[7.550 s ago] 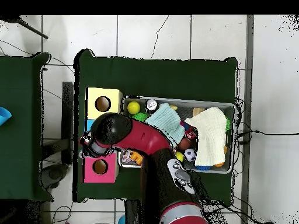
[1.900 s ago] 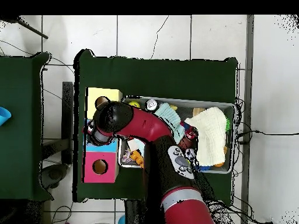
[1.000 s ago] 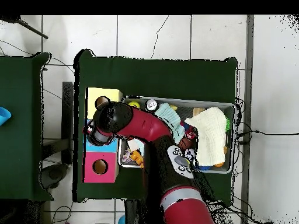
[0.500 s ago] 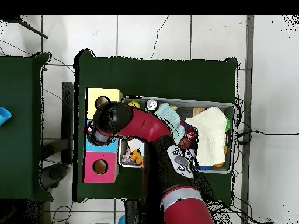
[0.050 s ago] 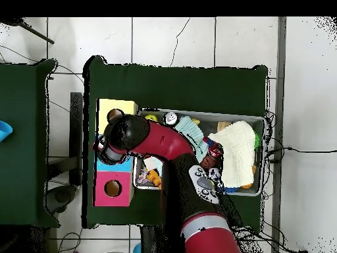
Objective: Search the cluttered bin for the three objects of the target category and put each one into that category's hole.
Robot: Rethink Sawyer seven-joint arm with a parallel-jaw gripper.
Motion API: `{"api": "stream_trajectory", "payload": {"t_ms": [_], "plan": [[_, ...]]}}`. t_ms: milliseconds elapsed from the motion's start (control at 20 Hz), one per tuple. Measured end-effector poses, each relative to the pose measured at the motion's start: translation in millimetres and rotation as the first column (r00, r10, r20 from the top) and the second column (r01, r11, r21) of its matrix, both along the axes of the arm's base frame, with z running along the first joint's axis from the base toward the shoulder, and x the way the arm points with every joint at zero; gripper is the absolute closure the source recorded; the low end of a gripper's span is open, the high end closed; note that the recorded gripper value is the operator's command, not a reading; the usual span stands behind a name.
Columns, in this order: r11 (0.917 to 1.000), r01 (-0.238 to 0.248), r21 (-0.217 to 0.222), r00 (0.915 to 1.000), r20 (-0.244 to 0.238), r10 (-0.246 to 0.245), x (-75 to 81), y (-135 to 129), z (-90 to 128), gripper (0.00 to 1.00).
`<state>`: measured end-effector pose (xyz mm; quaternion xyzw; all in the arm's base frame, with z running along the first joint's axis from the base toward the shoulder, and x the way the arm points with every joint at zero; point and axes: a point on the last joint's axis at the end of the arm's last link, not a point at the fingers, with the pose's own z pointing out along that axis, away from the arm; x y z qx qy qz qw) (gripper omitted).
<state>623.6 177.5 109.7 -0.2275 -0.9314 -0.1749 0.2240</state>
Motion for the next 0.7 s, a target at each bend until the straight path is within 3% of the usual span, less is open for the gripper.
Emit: {"api": "stream_trajectory", "payload": {"t_ms": [550, 700], "plan": [[0.9983, -0.031, 0.049, 0.9981, -0.052, 0.033, 0.7, 0.1, 67.4, 0.0], [0.9979, -0.037, 0.053, 0.9976, -0.056, 0.04, 0.2, 0.0, 75.1, 0.0]]}}
